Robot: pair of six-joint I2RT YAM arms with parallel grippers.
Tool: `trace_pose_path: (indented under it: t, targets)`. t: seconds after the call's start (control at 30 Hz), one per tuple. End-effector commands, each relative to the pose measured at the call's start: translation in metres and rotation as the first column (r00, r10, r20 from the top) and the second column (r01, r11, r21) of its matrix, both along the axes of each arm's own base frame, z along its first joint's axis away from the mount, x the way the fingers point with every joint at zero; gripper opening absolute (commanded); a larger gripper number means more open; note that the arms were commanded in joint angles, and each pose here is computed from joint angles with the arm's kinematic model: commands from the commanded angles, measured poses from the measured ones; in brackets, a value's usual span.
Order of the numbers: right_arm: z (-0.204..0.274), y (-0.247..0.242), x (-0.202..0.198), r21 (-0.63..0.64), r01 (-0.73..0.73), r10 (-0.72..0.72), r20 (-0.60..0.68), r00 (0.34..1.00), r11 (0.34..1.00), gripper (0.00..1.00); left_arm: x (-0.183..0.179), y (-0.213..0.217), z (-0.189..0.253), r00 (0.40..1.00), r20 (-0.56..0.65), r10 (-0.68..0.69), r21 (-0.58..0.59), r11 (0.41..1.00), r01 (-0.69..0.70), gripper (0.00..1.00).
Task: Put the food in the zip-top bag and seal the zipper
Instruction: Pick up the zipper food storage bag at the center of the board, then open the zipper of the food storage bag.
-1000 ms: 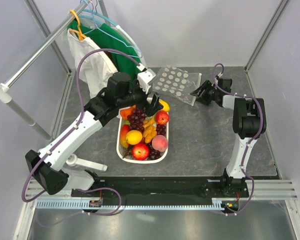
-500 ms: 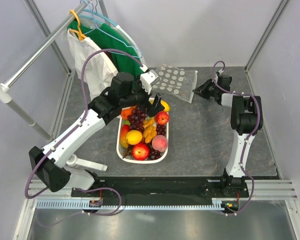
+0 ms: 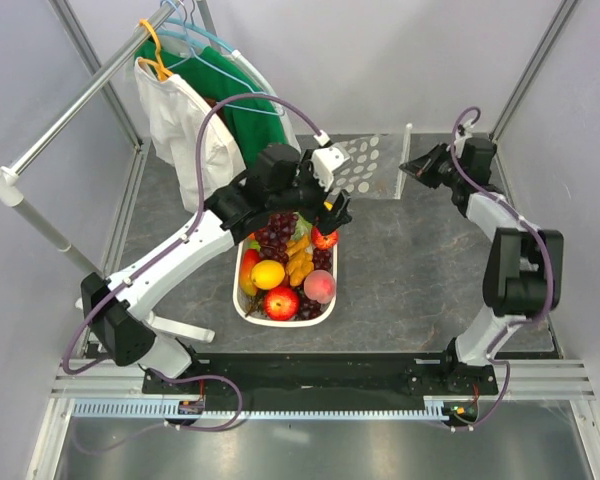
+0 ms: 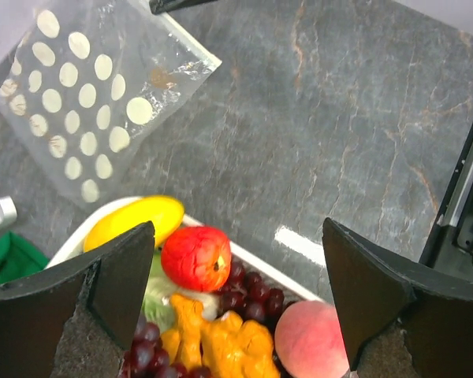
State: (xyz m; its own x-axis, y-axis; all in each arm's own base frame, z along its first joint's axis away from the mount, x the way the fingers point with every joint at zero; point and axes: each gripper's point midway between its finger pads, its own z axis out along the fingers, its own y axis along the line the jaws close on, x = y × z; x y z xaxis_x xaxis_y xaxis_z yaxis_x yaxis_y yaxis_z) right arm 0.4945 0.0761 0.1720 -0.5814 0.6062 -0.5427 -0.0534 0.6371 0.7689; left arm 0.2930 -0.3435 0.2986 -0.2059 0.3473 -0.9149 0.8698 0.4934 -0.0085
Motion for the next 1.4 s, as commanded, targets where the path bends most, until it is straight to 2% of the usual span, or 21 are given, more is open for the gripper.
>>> trace_pose_path:
  t: [0.0, 0.07, 0.3, 0.37, 0.47, 0.57, 0.73, 0.93, 1.17, 1.37]
  targets:
    - [0.050, 0.004, -0.040, -0.025, -0.022, 0.023, 0.072, 0.997, 0.999, 0.00, 0.011, -0.024, 0.033, 0.992, 0.124, 0.033, -0.025, 0.999, -0.030, 0.93]
    - [0.064, 0.006, -0.058, -0.020, -0.016, 0.018, 0.081, 0.997, 1.000, 0.00, 0.015, -0.032, 0.045, 0.988, 0.143, 0.055, -0.045, 0.998, -0.049, 0.94]
    - [0.097, 0.015, -0.107, 0.020, -0.030, 0.028, 0.121, 0.992, 0.999, 0.00, 0.027, -0.068, 0.054, 0.993, 0.015, 0.116, -0.154, 0.982, -0.113, 0.97]
    - [0.106, 0.020, -0.121, -0.006, -0.062, 0.062, 0.170, 0.984, 0.998, 0.00, 0.025, -0.073, 0.055, 0.995, -0.012, 0.102, -0.184, 0.978, -0.102, 0.97]
    - [0.099, 0.019, -0.142, -0.084, -0.068, 0.082, 0.169, 0.982, 0.994, 0.00, 0.028, -0.074, 0.077, 0.991, -0.007, 0.136, -0.281, 0.950, -0.133, 0.96]
    - [0.100, 0.022, -0.160, -0.126, -0.088, 0.113, 0.203, 0.973, 0.988, 0.00, 0.036, -0.078, 0.083, 0.984, -0.036, 0.173, -0.315, 0.933, -0.176, 0.95]
    - [0.106, 0.031, -0.174, -0.167, -0.110, 0.149, 0.242, 0.959, 0.980, 0.00, 0.033, -0.093, 0.069, 0.975, -0.163, 0.154, -0.316, 0.928, -0.199, 0.95]
    - [0.105, 0.052, -0.184, -0.201, -0.162, 0.211, 0.254, 0.944, 0.966, 0.00, 0.042, -0.108, 0.047, 0.951, -0.253, 0.178, -0.286, 0.925, -0.250, 0.94]
    - [0.106, 0.066, -0.192, -0.225, -0.189, 0.248, 0.269, 0.931, 0.956, 0.00, 0.048, -0.110, 0.014, 0.926, -0.298, 0.232, -0.199, 0.934, -0.298, 0.92]
    - [0.107, 0.074, -0.199, -0.243, -0.210, 0.277, 0.283, 0.918, 0.947, 0.00, 0.051, -0.108, -0.009, 0.904, -0.326, 0.276, -0.138, 0.932, -0.334, 0.83]
